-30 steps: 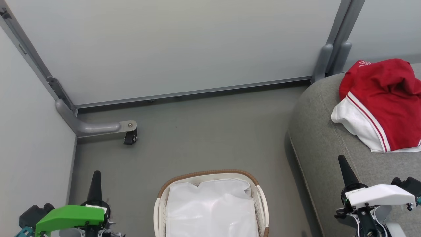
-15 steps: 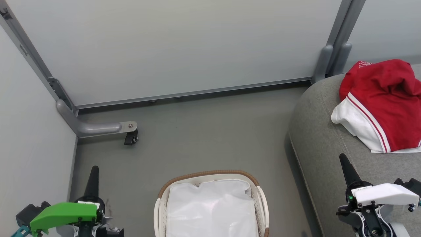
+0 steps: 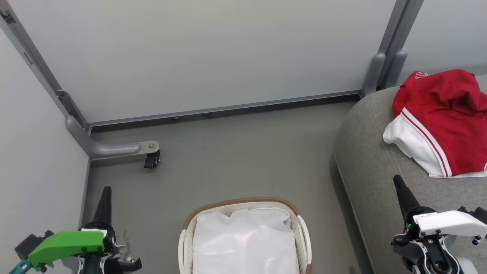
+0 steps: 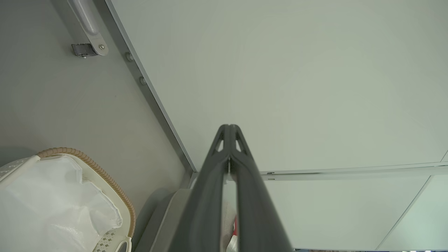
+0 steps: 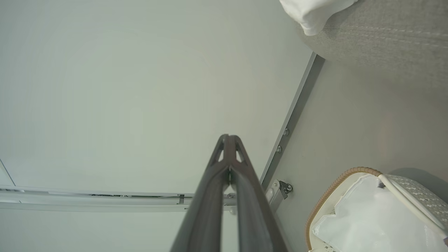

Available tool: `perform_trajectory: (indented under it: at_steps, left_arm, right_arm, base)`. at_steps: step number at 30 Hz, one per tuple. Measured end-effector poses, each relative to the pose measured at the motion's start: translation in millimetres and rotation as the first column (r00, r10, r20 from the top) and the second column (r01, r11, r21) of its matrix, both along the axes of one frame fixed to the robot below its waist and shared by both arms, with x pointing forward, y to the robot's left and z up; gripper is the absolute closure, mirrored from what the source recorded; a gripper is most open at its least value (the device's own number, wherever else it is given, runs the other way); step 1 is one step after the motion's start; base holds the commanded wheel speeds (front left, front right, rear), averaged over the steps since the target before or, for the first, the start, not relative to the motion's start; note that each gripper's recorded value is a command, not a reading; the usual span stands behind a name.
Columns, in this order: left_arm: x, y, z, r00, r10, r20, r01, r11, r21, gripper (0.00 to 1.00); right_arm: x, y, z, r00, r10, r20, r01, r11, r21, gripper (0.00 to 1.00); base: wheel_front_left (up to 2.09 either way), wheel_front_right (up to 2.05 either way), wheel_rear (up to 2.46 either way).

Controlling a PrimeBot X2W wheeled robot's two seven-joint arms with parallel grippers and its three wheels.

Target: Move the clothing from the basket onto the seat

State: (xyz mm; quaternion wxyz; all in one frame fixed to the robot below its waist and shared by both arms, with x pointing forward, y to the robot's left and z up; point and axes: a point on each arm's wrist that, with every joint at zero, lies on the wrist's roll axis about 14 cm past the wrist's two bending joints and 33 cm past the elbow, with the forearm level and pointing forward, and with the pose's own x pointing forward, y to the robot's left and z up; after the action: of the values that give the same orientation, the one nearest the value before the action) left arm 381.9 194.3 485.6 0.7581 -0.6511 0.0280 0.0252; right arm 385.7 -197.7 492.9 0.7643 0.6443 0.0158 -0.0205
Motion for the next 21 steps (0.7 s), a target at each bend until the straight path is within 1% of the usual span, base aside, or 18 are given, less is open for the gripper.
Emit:
perform_trajectory:
  at_steps: [21]
  left_arm:
    - [5,4,15,0.999,0.008,0.050,-0.001,0.991,-0.133,1.00]
  right_arm:
    - [2,-1,10,0.999,0.002,0.036,-0.007,0.989,0.150,1.00]
  base:
    - [0.00,0.00,0.00]
